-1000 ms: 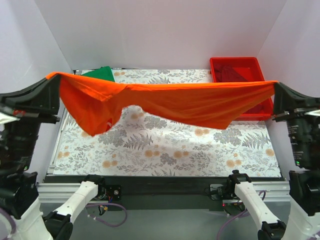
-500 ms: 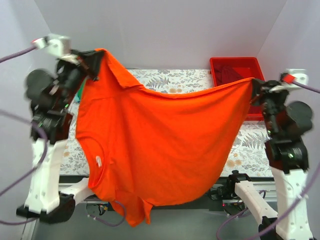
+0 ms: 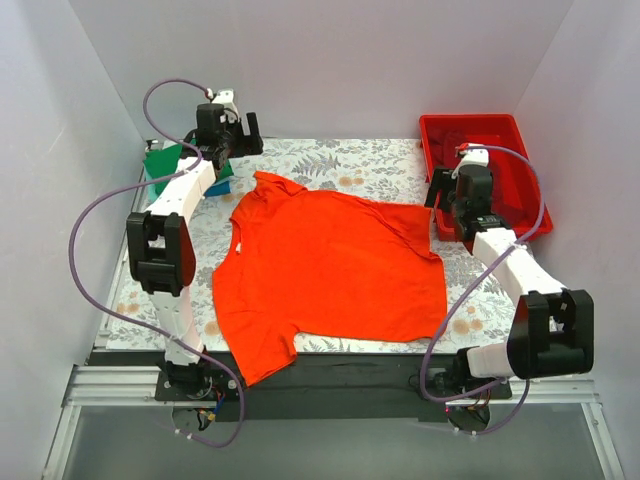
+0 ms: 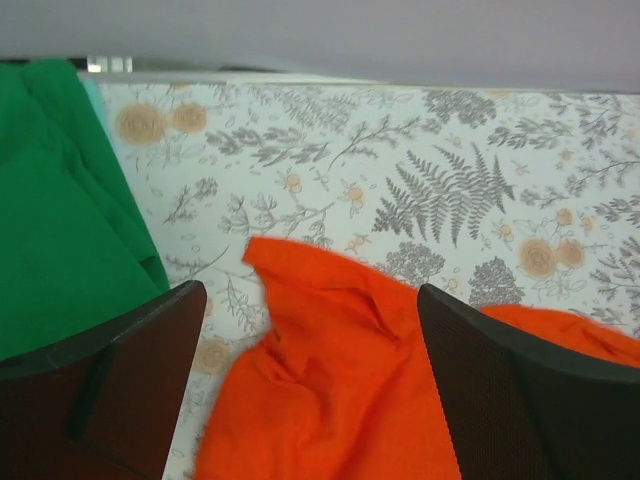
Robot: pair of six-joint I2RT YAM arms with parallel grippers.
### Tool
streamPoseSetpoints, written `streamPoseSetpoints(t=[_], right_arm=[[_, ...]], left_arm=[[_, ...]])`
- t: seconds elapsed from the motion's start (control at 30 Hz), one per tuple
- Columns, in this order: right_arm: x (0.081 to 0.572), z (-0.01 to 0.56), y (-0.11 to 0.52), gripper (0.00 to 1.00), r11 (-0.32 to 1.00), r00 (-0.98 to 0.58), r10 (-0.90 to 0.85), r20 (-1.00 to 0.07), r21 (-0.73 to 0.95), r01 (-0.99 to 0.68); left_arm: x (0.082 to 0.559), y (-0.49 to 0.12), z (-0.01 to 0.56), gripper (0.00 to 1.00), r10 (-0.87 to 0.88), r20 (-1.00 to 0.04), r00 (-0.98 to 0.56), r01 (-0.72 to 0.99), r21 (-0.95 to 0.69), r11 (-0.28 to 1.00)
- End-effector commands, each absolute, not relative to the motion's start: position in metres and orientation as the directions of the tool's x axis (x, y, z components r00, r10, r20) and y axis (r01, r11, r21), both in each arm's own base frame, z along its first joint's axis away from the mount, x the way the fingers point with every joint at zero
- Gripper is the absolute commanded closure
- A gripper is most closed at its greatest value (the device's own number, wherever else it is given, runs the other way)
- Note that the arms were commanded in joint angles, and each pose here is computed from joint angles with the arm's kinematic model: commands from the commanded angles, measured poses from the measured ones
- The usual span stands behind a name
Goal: Fold and stack the t-shirts
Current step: Flatten the tshirt out
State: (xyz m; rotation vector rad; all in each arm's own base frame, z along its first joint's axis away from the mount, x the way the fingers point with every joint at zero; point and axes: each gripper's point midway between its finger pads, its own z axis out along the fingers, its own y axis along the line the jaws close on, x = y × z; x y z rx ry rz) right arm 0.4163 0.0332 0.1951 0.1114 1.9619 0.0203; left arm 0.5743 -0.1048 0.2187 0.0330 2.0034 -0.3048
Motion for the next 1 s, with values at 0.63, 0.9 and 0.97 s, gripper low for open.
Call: streamPoseSetpoints(t=[0.63, 0.9, 0.97], right_arm=[[0.336, 0.159, 0.162, 0.08, 0.894, -0.516, 0.068, -0.854, 0.282, -0.348], [0.332, 0.098, 0.175, 0.07, 0.887, -0.67, 0.053, -0.74, 0.344, -0.31], [0.334, 0.086, 0.175, 0.07, 0.892, -0.695, 0.044, -0.718, 0.341, -0.296]], left_arm=[[0.405, -0.101, 0.165, 0.12, -0.305, -0.701, -0.645, 0.013, -0.409, 0.913], [0.401, -0.111, 0.127, 0.12, -0.335, -0.62, -0.71, -0.02, -0.457, 0.889], [0.401, -0.115, 0.121, 0.12, -0.335, -0.602, -0.725, -0.016, -0.471, 0.882]])
